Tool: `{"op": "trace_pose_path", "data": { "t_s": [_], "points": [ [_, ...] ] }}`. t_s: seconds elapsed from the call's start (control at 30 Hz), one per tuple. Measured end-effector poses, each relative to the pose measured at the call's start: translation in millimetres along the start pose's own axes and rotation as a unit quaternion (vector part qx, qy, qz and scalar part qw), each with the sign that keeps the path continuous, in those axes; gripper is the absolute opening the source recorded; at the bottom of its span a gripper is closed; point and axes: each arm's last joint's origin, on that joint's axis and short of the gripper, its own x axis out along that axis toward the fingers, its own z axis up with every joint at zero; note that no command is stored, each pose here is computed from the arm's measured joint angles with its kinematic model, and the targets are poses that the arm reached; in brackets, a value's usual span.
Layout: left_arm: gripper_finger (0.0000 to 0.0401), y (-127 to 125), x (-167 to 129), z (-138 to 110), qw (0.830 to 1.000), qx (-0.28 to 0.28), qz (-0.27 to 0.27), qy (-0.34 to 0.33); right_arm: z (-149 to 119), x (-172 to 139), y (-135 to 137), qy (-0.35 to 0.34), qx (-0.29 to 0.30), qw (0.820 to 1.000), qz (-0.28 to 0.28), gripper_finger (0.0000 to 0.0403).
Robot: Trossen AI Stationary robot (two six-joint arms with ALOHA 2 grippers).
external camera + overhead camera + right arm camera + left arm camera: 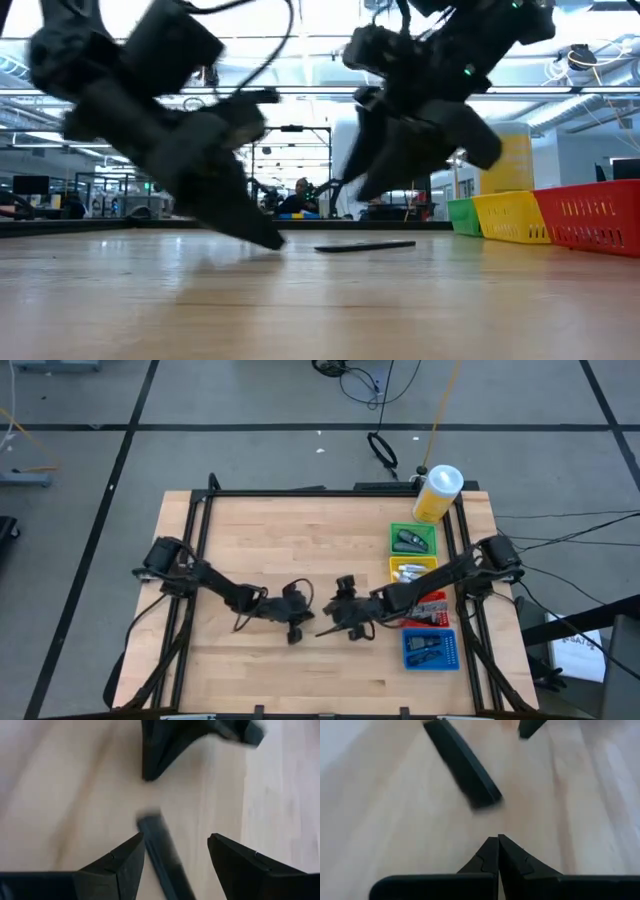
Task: Pick & Place Travel size toiletries
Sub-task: Put the black comb into the red basket
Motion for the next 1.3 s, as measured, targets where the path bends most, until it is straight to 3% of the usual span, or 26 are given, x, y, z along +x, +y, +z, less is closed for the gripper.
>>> {"op": "trace_pose_path", "data": {
  "t_s": [0.2,0.47,0.77,0.87,1.0,1.1,1.3],
  "points": [
    [0.0002,22,34,23,1.0,0.015,0.016,-0.014,-29,5,6,0.05,-0.005,0.999,0.019,0.0212],
    [0.0002,37,46,36,1.0,0.015,0.02,-0.017,-72,15,18,-0.015,0.028,0.999,-0.023,0.0212],
    [0.0001,47,31,50,0.996,0.009,0.088,-0.004,-63,-6,12,-0.061,0.028,0.997,-0.024,0.0212],
    [0.0002,48,26,53,0.994,0.01,0.107,-0.004,-67,-18,2,-0.032,0.047,0.998,-0.024,0.0205],
    [0.0001,47,25,54,0.994,0.014,0.109,-0.003,-82,-20,-14,0.024,0.106,0.994,-0.033,0.0162],
    [0.0002,48,25,53,0.994,0.015,0.111,0.001,-89,-13,-22,0.015,0.148,0.989,-0.011,0.0107],
    [0.0002,49,21,52,0.991,0.011,0.131,0.018,-97,9,-22,0.014,0.168,0.985,0.02,0.0008]
  ]
}}
